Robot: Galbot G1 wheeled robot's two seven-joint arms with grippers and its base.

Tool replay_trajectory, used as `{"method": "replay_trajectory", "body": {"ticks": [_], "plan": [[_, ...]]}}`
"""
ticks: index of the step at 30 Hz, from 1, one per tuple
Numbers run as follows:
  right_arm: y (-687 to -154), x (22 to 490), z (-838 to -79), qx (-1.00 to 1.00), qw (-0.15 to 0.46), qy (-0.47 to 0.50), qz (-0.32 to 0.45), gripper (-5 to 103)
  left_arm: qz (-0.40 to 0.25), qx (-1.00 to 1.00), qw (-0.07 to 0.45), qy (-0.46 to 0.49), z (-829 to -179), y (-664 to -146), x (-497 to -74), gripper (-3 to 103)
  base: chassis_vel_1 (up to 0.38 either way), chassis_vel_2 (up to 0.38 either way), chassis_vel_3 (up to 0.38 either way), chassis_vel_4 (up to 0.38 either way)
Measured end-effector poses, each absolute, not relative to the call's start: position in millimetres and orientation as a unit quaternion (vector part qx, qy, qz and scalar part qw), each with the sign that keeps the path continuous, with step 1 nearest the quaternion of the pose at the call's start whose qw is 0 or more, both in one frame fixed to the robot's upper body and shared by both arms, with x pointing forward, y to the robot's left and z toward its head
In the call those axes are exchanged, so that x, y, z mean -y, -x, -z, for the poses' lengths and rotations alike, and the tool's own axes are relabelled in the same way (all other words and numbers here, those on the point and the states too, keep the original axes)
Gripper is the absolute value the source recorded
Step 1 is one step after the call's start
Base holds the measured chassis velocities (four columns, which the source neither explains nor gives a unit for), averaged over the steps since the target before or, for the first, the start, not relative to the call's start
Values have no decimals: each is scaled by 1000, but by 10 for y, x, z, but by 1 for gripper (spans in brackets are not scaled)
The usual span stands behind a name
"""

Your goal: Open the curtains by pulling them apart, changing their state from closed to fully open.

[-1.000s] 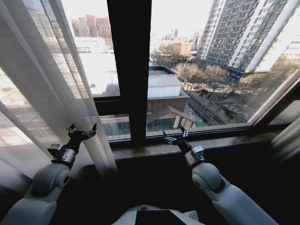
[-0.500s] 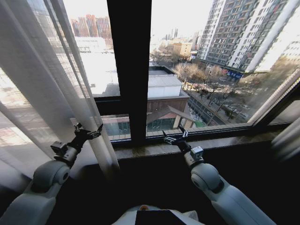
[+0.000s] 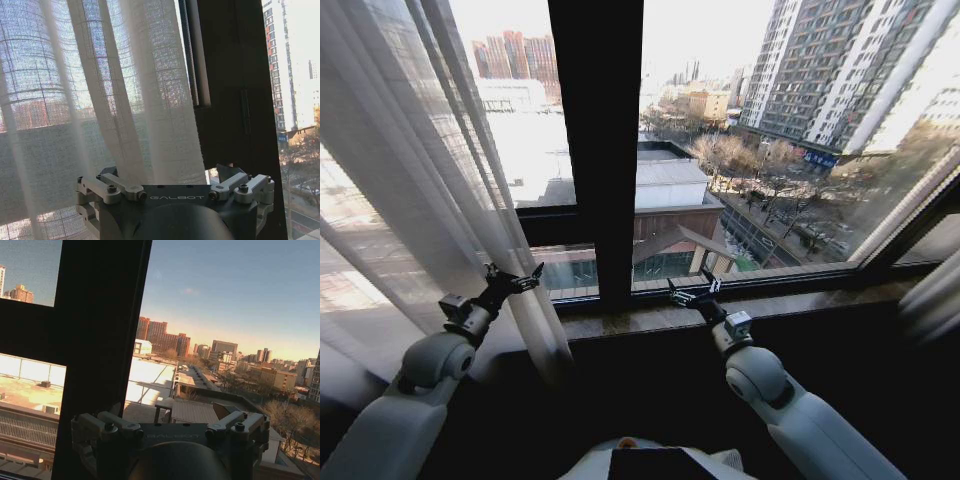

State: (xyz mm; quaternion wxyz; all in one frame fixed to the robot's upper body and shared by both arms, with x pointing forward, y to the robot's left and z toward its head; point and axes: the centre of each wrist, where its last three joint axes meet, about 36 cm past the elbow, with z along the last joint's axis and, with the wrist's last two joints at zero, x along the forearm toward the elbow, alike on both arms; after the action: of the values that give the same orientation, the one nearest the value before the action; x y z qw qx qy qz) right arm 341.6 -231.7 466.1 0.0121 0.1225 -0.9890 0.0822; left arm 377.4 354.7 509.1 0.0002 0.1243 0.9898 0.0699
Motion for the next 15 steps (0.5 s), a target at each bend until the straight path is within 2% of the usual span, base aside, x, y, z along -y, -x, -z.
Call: {"method": "replay_trajectory", "body": {"ticks": [9,14,15], "plan": [[-3427,2330,-4629,989,15,-122,-85,100,-53,-998,14,-32,-4984,-3864,-3424,100,0,0,0,0],[-3426,2309,-4611,989,17,-125,-82,100,-51,-999,10,-16,-4956,-3841,-3444,100,0,0,0,0],[-3426,2306,-4607,989,18,-125,-82,100,-51,-999,10,-15,-4955,-3833,-3451,103,0,0,0,0]]}}
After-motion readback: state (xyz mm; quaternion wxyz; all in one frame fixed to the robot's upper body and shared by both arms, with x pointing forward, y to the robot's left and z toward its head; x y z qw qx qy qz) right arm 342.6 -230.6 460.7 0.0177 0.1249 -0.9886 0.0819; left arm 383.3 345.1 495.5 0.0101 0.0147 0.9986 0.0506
